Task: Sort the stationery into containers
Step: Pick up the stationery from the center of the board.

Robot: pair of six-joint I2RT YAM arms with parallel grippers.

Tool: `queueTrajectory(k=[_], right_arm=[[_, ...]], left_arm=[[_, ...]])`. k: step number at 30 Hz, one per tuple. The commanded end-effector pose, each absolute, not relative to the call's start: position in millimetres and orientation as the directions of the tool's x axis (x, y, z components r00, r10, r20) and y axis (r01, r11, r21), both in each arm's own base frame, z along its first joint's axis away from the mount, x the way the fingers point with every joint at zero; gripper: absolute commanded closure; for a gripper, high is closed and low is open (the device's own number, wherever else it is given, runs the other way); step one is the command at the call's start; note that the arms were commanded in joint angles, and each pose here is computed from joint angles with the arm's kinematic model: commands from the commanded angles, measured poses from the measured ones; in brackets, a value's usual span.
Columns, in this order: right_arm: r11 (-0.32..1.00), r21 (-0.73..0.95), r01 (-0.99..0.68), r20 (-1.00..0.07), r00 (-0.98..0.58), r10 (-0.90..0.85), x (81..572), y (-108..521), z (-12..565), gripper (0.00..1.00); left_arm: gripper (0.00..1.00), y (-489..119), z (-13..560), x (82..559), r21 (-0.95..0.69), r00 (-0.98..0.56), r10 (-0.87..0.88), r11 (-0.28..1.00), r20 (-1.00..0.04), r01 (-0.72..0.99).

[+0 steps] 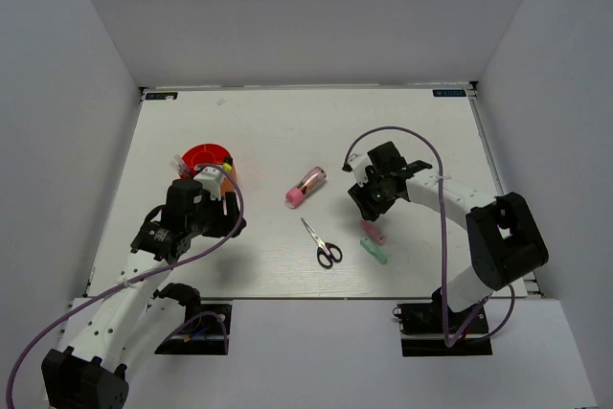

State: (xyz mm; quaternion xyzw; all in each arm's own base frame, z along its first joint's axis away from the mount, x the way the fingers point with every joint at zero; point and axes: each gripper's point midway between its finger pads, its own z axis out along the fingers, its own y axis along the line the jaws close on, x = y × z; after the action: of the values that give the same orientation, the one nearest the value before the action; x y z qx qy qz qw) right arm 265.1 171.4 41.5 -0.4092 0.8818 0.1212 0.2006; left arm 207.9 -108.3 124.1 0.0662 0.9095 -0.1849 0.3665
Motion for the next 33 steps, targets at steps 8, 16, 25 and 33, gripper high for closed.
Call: queueTrajectory(k=[8, 16, 25, 33], right_arm=[[0.622, 0.002, -0.783, -0.425, -0.564, -0.708, 258.6, 181.0, 35.9, 0.44], [0.614, -0.022, -0.789, -0.376, -0.562, -0.737, 252.6, 177.7, 25.1, 0.44], [0.608, -0.022, -0.794, -0.314, -0.572, -0.758, 240.0, 175.4, 13.2, 0.47], [0.61, -0.065, -0.789, -0.25, -0.579, -0.776, 234.6, 166.0, 1.4, 0.5]], left_arm=[[0.25, -103.6, 126.0, 207.9, -0.259, -0.704, -0.004, 0.931, -0.71, 0.257], [0.24, -103.5, 128.4, 207.8, -0.259, -0.693, -0.006, 0.93, -0.721, 0.262], [0.23, -103.2, 129.4, 207.2, -0.258, -0.687, -0.006, 0.929, -0.726, 0.265], [0.23, -102.7, 131.6, 207.2, -0.254, -0.68, -0.006, 0.93, -0.733, 0.266]])
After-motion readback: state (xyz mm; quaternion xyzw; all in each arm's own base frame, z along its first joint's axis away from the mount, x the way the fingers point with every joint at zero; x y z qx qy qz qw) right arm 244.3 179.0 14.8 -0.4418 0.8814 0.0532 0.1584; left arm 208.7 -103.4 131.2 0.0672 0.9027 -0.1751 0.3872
